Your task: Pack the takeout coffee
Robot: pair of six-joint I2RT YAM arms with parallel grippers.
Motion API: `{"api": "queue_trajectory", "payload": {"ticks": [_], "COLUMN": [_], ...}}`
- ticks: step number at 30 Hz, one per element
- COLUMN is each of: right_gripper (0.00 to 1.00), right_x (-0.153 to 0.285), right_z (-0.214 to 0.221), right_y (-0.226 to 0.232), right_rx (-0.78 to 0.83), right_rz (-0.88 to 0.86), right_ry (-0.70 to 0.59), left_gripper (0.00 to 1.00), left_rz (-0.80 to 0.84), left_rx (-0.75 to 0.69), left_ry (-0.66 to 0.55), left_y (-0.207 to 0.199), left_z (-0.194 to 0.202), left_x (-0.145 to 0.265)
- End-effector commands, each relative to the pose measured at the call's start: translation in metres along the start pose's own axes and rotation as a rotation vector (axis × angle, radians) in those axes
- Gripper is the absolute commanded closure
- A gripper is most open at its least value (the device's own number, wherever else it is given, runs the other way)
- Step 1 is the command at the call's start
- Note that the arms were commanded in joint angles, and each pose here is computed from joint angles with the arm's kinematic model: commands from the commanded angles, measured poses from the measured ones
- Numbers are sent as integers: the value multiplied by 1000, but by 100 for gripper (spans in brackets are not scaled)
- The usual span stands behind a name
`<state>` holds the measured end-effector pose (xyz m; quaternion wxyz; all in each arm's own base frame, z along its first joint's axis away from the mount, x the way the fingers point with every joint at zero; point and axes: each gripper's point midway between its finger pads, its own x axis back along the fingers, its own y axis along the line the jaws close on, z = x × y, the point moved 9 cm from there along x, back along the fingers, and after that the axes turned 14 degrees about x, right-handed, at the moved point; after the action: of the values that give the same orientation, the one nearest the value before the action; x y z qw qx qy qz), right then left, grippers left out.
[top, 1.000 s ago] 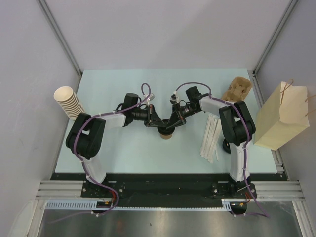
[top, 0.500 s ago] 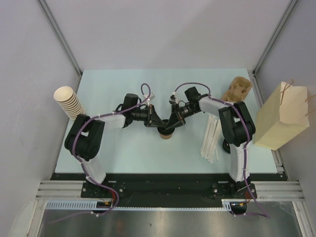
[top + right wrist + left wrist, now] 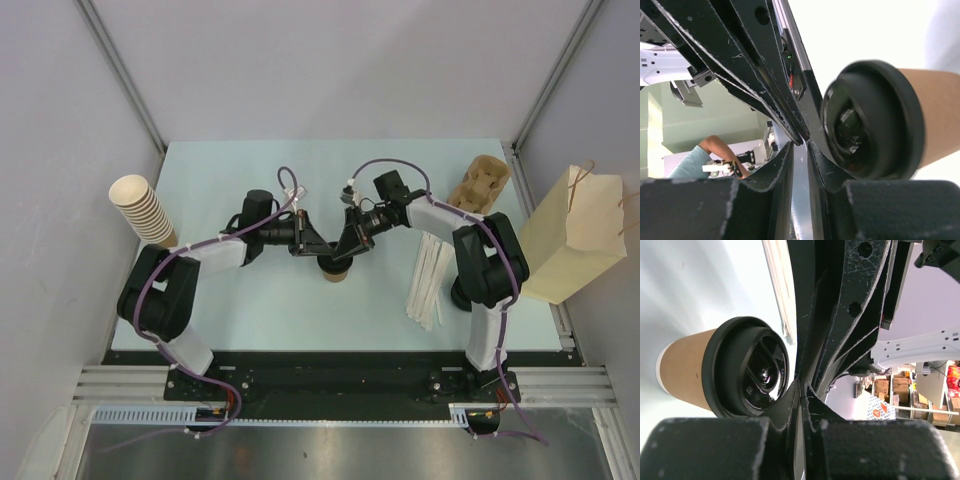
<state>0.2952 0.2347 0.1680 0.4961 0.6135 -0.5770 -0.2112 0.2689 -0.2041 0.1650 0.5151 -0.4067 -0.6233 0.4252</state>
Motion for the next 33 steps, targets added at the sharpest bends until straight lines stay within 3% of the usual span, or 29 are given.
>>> {"api": "queue_trajectory", "payload": {"ticks": [1, 21, 33], "right_gripper": [79, 80, 80], "right_x": [6, 14, 2], "right_z": [-8, -9, -15], "right_y": [7, -18, -12], "right_rx": [44, -36, -21], "right_rz": [8, 45, 33], "right_ry": [-38, -68, -70], "left_gripper": [91, 90, 90], "left_rz": [75, 73, 54], "left_rx": [-55, -33, -54], "left_ry": [-25, 36, 26], "left_y": [-23, -13, -17], "left_z": [-5, 26, 23], "left_x": [3, -3, -16]}}
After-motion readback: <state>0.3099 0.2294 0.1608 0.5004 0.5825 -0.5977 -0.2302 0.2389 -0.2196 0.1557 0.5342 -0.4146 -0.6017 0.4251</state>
